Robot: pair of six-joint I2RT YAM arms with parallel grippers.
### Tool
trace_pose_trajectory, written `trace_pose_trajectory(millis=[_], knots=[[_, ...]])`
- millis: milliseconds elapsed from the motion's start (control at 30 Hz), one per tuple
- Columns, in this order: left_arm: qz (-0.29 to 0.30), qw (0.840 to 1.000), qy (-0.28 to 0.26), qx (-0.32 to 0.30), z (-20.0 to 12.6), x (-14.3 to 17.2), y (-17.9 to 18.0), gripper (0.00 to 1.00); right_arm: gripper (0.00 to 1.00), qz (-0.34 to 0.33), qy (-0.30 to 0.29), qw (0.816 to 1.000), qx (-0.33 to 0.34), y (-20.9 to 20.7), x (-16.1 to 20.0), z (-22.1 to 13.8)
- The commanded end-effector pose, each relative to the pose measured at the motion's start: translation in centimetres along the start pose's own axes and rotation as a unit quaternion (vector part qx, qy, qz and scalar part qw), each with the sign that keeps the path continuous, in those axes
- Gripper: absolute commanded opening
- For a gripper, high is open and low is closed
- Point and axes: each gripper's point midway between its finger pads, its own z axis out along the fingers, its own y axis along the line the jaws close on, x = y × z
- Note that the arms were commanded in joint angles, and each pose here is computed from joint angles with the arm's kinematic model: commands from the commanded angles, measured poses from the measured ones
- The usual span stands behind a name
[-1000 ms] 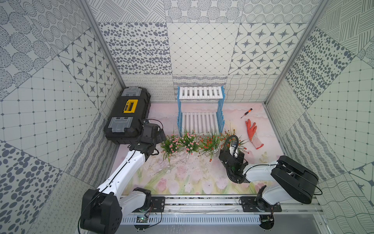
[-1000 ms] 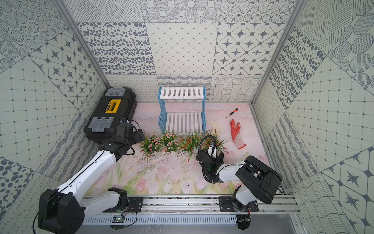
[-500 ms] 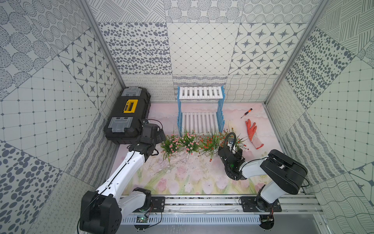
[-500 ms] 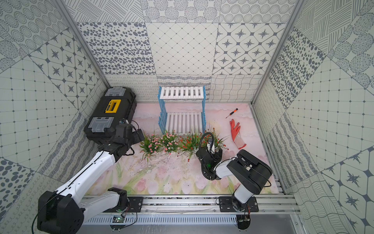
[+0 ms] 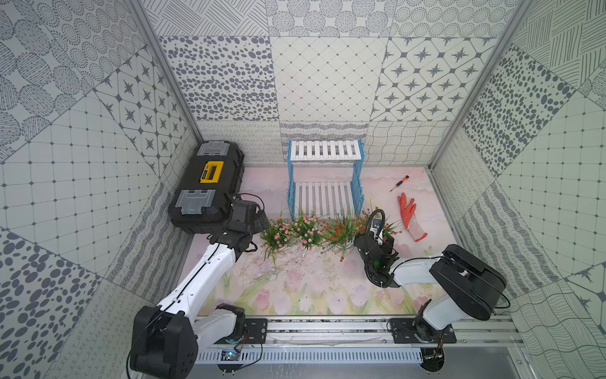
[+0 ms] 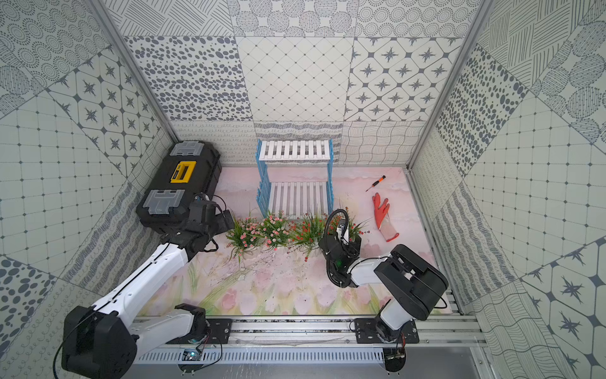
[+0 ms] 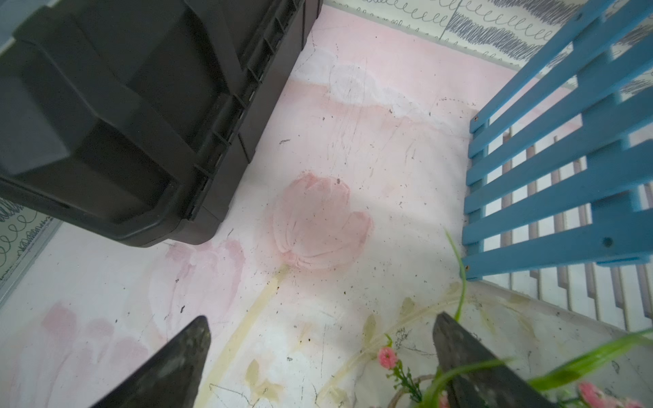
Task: Place the baby's breath potted plants on the rack by color
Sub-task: Pick up the baby's breath potted plant from the center of the board.
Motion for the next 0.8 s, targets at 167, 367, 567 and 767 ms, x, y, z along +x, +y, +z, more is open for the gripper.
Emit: trace_pose_trajectory(millis=[167, 367, 567, 767], knots=[[-0.006, 1.000, -0.008, -0.006, -0.4, -0.4, 0.3, 0.98, 0.98, 0.029, -0.014, 0.999, 0.005, 0.2, -1.0, 1.5], [-0.006, 1.000, -0.008, -0.005, -0.5, -0.4, 0.3, 0.98, 0.98, 0.015, -0.021, 1.000, 0.010, 0.9, -0.9, 2.2], [-0.007, 1.000, -0.010, -0.005, -0.7, -0.4, 0.4, 0.98, 0.92, 0.009, -0.034, 0.999, 0.010, 1.3, -1.3, 2.7], [-0.006, 1.000, -0.009, -0.004, -0.6, -0.3, 0.3, 0.97, 0.84, 0.012, -0.034, 0.999, 0.014, 1.2, -1.3, 2.7]])
